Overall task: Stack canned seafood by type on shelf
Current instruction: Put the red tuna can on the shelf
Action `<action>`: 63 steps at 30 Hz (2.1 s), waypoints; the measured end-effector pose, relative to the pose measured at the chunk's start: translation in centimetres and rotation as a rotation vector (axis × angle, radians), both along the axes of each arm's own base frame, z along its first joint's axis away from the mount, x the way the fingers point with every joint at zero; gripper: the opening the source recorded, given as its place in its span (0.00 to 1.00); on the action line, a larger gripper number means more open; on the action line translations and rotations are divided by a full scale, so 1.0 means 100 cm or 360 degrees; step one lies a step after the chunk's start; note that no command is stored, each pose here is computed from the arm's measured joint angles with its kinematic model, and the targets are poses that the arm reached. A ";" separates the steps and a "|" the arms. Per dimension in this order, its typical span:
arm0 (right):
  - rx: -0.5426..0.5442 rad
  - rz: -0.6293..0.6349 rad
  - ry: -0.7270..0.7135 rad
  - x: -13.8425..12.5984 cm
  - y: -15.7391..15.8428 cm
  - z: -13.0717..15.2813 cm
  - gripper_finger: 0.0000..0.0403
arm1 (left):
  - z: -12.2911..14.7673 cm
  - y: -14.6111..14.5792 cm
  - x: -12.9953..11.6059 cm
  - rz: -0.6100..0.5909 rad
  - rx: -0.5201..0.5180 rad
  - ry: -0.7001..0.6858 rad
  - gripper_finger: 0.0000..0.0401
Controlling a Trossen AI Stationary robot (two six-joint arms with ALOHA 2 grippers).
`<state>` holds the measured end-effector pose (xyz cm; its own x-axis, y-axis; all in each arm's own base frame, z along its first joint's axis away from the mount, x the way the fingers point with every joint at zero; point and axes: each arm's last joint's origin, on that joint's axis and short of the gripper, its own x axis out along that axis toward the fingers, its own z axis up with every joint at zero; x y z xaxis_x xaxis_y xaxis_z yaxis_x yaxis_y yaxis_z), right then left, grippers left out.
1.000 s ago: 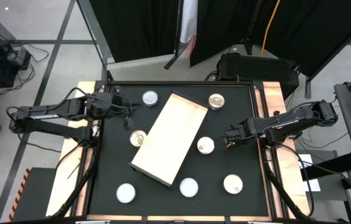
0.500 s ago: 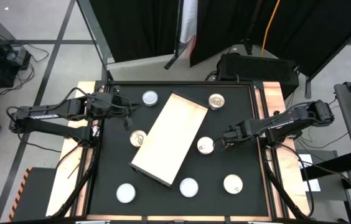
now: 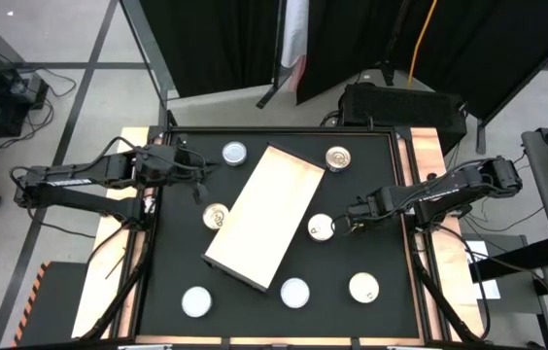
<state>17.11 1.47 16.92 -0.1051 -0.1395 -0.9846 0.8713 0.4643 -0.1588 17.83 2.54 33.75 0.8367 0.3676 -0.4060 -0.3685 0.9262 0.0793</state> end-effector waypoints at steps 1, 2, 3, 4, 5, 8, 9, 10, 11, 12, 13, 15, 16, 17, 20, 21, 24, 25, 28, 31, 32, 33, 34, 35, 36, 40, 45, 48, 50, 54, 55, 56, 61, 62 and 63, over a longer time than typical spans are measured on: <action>-0.0001 0.0000 0.0000 0.000 0.000 0.000 0.00 | 0.000 0.000 0.000 0.0000 0.0000 0.0000 0.04; -0.0002 -0.0001 0.0001 0.000 0.000 0.000 0.00 | 0.000 0.000 0.000 0.0000 0.0000 0.0000 0.04; -0.0003 -0.0004 0.0002 0.000 0.000 0.000 0.00 | 0.000 0.000 0.000 0.0000 0.0000 0.0001 0.04; -0.0004 -0.0004 0.0003 0.000 0.000 0.000 0.00 | 0.000 0.000 0.000 0.0000 0.0000 0.0000 0.04; -0.0004 -0.0004 0.0004 0.000 0.000 0.000 0.00 | 0.000 0.000 0.000 0.0000 0.0000 0.0001 0.04; -0.0004 -0.0012 -0.0002 0.000 0.000 0.000 0.00 | 0.000 0.000 0.000 0.0000 0.0000 0.0004 0.04; -0.0005 -0.0017 -0.0005 0.001 0.000 0.000 0.00 | 0.000 0.000 0.000 0.0000 -0.0001 0.0008 0.04; -0.0005 -0.0016 -0.0006 0.001 0.001 0.000 0.00 | 0.000 0.000 0.000 0.0000 -0.0001 0.0009 0.04; -0.0008 -0.0014 -0.0008 0.001 0.002 0.000 0.00 | -0.001 0.000 0.000 0.0000 0.0000 0.0009 0.04; -0.0010 -0.0013 -0.0011 0.001 0.002 0.000 0.00 | 0.000 0.000 0.000 0.0000 0.0000 0.0009 0.04; -0.0009 -0.0015 -0.0018 0.001 0.004 0.000 0.00 | -0.001 0.000 0.000 0.0000 0.0000 0.0009 0.04; -0.0008 -0.0019 -0.0024 0.001 0.006 0.000 0.00 | 0.000 0.000 0.000 0.0000 0.0000 0.0009 0.04; -0.0007 -0.0019 -0.0027 0.001 0.008 0.000 0.00 | 0.000 0.000 0.000 0.0000 0.0000 0.0009 0.04; -0.0003 -0.0019 -0.0029 0.000 0.009 0.000 0.00 | 0.000 0.000 0.000 0.0000 0.0000 0.0008 0.04; -0.0006 -0.0026 -0.0039 0.000 0.013 0.000 0.00 | 0.000 0.000 0.000 0.0000 0.0000 0.0008 0.04; -0.0007 -0.0028 -0.0041 0.000 0.015 0.000 0.00 | 0.000 0.000 0.000 0.0000 0.0000 0.0008 0.04; -0.0013 -0.0035 -0.0042 -0.001 0.019 -0.001 0.00 | 0.000 0.000 0.000 0.0000 -0.0001 0.0008 0.04; -0.0014 -0.0031 -0.0035 -0.001 0.020 -0.002 0.00 | 0.000 0.000 0.000 0.0000 -0.0001 0.0007 0.04; -0.0009 -0.0015 -0.0034 0.001 0.024 -0.007 0.00 | 0.000 0.000 0.000 0.0000 -0.0002 0.0008 0.04; -0.0012 -0.0005 -0.0042 0.004 0.029 -0.013 0.00 | 0.000 0.000 0.000 0.0001 -0.0002 0.0006 0.04; -0.0015 -0.0001 -0.0042 0.005 0.030 -0.014 0.00 | 0.000 0.000 0.000 -0.0001 -0.0003 0.0006 0.04; -0.0017 0.0003 -0.0036 0.005 0.032 -0.016 0.00 | 0.000 0.000 0.000 -0.0002 -0.0003 0.0006 0.04; -0.0019 0.0007 -0.0031 0.006 0.034 -0.018 0.00 | 0.000 0.000 0.000 -0.0003 -0.0004 0.0006 0.04; -0.0018 0.0010 -0.0034 0.007 0.035 -0.020 0.00 | 0.000 0.000 0.000 -0.0005 -0.0006 0.0006 0.04; -0.0019 0.0014 -0.0032 0.008 0.036 -0.021 0.00 | 0.000 0.000 0.000 -0.0005 -0.0008 0.0005 0.04; -0.0005 0.0024 0.0018 0.008 0.040 -0.026 0.00 | 0.000 0.000 0.000 -0.0005 -0.0011 0.0004 0.04; 0.0001 0.0046 0.0002 0.010 0.048 -0.031 0.00 | 0.000 0.000 0.000 0.0005 -0.0038 -0.0008 0.04; 0.0004 0.0044 -0.0023 0.010 0.053 -0.030 0.00 | 0.000 0.000 0.000 0.0004 -0.0039 -0.0008 0.04; 0.0009 0.0052 -0.0041 0.010 0.056 -0.028 0.00 | -0.001 0.000 0.000 0.0004 -0.0039 -0.0008 0.04; 0.0028 0.0074 -0.0087 0.012 0.060 -0.021 0.00 | -0.001 0.000 0.000 0.0005 -0.0039 -0.0008 0.04; 0.0036 0.0086 -0.0105 0.013 0.061 -0.017 0.00 | 0.000 0.000 0.000 0.0005 -0.0039 -0.0009 0.04; 0.0043 0.0097 -0.0122 0.015 0.062 -0.013 0.00 | 0.000 0.000 0.000 0.0005 -0.0039 -0.0008 0.04; 0.0064 0.0192 -0.0151 0.024 0.066 0.023 0.05 | 0.000 0.000 0.000 0.0001 -0.0041 -0.0009 0.04; 0.0063 0.0214 -0.0151 0.026 0.067 0.033 0.07 | 0.000 0.000 0.000 -0.0007 -0.0045 -0.0009 0.04; 0.0059 0.0237 -0.0144 0.027 0.068 0.043 0.09 | -0.001 -0.001 0.000 -0.0018 -0.0051 -0.0010 0.04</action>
<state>19.80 8.23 21.23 0.0033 -0.1107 -0.9939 0.8024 0.5935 -0.0634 17.84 2.47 33.70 0.8433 0.3449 -0.4123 -0.3582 0.9324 0.0472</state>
